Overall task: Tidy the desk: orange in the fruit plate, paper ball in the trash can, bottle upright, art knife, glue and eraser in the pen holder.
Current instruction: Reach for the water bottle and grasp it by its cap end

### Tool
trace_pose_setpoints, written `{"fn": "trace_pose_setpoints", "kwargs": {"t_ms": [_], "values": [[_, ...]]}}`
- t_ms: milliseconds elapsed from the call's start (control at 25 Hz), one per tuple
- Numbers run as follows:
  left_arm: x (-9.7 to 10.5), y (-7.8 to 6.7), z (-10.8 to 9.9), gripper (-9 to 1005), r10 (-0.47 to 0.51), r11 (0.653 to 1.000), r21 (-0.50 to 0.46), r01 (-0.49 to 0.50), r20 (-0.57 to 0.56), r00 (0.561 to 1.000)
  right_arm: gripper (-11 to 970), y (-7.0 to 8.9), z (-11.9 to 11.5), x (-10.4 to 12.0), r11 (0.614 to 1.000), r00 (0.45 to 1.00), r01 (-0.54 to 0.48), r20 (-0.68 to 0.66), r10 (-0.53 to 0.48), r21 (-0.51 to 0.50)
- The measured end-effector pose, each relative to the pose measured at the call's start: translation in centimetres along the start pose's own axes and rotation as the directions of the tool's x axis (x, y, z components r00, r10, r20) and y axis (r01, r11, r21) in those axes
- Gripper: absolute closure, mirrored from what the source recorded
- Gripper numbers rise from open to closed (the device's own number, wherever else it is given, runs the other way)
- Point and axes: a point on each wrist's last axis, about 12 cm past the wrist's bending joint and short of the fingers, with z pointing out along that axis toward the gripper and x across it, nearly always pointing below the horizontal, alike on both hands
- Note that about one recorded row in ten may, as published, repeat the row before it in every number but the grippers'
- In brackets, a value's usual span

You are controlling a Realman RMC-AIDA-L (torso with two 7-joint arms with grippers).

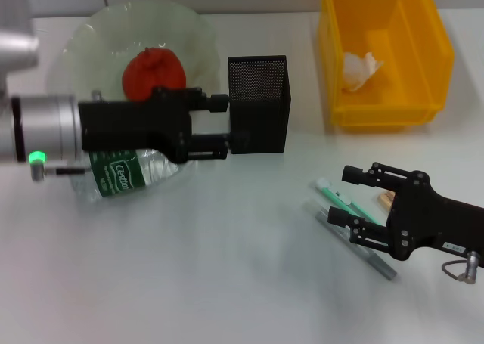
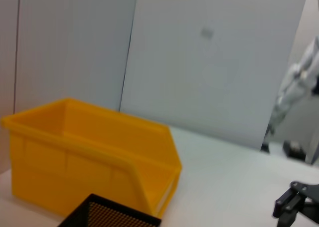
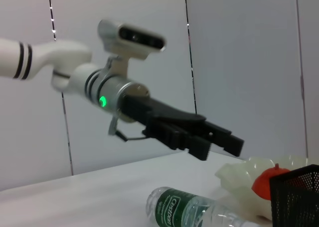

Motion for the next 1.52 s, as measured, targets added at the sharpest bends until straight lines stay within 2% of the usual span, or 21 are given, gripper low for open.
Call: {"fn": "trace_pose_setpoints", "kwargs": {"t_ms": [240,360,480,680,720,760,840,960,1040,1280,1520], "values": [[-4.8,1.1,0.4,286,0.023,0.997,-0.067,-0.036,-0.178,0.984,308,-0.2,0.5,-0.2,1.000,1.000,-0.003,0.005,0.003,-0.011],[-7.2,1.0,1.7,286,0.069,0.991,-0.087,-0.105,-0.343,0.937,308,-0.1,0.8,-0.2,1.000,1.000,-0.010,0.009,0.010,-0.019],[-8.2,0.7,3.3,286,0.109,0.982,-0.082,-0.168,-0.477,0.872,308,-0.1,1.0,-0.2,1.000,1.000,-0.007,0.007,0.007,-0.030],[-8.5,0.4,5.1,286,0.148,0.970,-0.063,-0.235,-0.614,0.775,309,-0.1,1.3,-0.2,0.999,1.000,-0.005,0.002,0.005,-0.046],[-8.6,0.3,5.7,286,0.164,0.962,-0.060,-0.268,-0.659,0.734,309,0.0,1.4,-0.2,0.999,1.000,-0.008,0.004,0.008,-0.052],[-8.6,0.3,5.7,286,0.164,0.962,-0.060,-0.268,-0.659,0.734,309,0.0,1.4,-0.2,0.999,1.000,-0.008,0.004,0.008,-0.052],[-8.6,0.1,6.4,286,0.182,0.953,-0.050,-0.300,-0.697,0.694,309,-0.1,1.6,-0.3,0.998,1.000,-0.010,0.005,0.010,-0.056],[-8.6,0.1,6.7,286,0.185,0.949,-0.047,-0.312,-0.718,0.671,309,-0.1,1.8,-0.3,0.998,1.000,-0.014,0.008,0.014,-0.062],[-8.5,-0.1,7.3,287,0.179,0.942,-0.054,-0.332,-0.756,0.630,309,-0.1,1.9,-0.3,0.998,1.000,-0.014,0.008,0.015,-0.064],[-8.5,-0.2,7.9,287,0.177,0.929,-0.064,-0.364,-0.788,0.590,309,0.0,2.1,-0.3,0.997,1.000,-0.015,0.005,0.015,-0.076],[-7.5,-0.1,9.0,287,0.167,0.927,-0.060,-0.370,-0.818,0.551,308,0.1,2.1,-0.2,0.997,1.000,-0.024,0.004,0.024,-0.079]]}}
